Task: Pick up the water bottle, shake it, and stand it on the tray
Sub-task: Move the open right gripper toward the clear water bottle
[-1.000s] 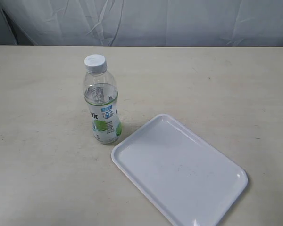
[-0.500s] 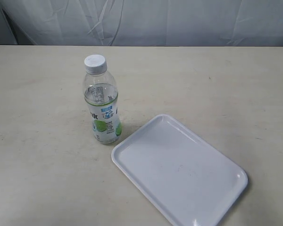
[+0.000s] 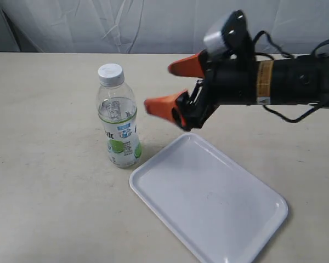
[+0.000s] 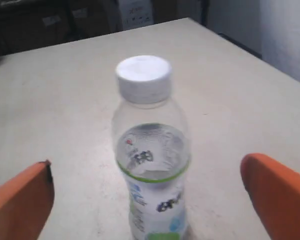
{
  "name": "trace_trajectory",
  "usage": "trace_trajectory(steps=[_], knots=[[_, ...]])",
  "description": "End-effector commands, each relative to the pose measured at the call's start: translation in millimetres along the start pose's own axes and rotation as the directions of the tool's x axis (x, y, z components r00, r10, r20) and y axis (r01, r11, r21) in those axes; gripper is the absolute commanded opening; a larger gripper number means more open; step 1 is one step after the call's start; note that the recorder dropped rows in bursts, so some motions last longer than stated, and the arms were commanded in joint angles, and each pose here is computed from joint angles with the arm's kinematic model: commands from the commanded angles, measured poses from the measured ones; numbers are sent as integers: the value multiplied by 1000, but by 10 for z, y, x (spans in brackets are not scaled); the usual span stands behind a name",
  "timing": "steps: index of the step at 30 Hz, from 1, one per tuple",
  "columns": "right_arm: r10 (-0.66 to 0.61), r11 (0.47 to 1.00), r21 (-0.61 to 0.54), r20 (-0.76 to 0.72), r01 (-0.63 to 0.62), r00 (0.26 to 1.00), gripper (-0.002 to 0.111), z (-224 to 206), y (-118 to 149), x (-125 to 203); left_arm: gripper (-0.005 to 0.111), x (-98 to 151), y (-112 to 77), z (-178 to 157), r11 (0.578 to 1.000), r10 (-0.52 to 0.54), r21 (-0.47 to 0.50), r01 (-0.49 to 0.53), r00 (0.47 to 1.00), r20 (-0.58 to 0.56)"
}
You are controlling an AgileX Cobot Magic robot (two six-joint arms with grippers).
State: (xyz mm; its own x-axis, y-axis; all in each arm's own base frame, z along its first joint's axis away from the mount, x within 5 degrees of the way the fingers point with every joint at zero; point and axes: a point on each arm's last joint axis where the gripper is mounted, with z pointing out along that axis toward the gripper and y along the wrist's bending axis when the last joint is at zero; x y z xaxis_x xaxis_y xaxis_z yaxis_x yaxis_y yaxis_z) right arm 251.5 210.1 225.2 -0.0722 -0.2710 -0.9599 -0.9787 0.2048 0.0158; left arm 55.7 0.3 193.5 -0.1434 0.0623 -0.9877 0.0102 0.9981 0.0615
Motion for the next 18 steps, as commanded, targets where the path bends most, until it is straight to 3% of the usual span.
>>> trace_trajectory(steps=[1,6,18], knots=[[-124,991,-45,-8,123,992,104,323,165,-55,0,7,-1,0,1000,-3,0,3,1000,7],[-119,993,14,47,119,992,104,527,196,-140,0,7,-1,0,1000,-3,0,3,1000,7],[-37,999,18,43,37,998,104,851,29,110,0,7,-1,0,1000,-3,0,3,1000,7]])
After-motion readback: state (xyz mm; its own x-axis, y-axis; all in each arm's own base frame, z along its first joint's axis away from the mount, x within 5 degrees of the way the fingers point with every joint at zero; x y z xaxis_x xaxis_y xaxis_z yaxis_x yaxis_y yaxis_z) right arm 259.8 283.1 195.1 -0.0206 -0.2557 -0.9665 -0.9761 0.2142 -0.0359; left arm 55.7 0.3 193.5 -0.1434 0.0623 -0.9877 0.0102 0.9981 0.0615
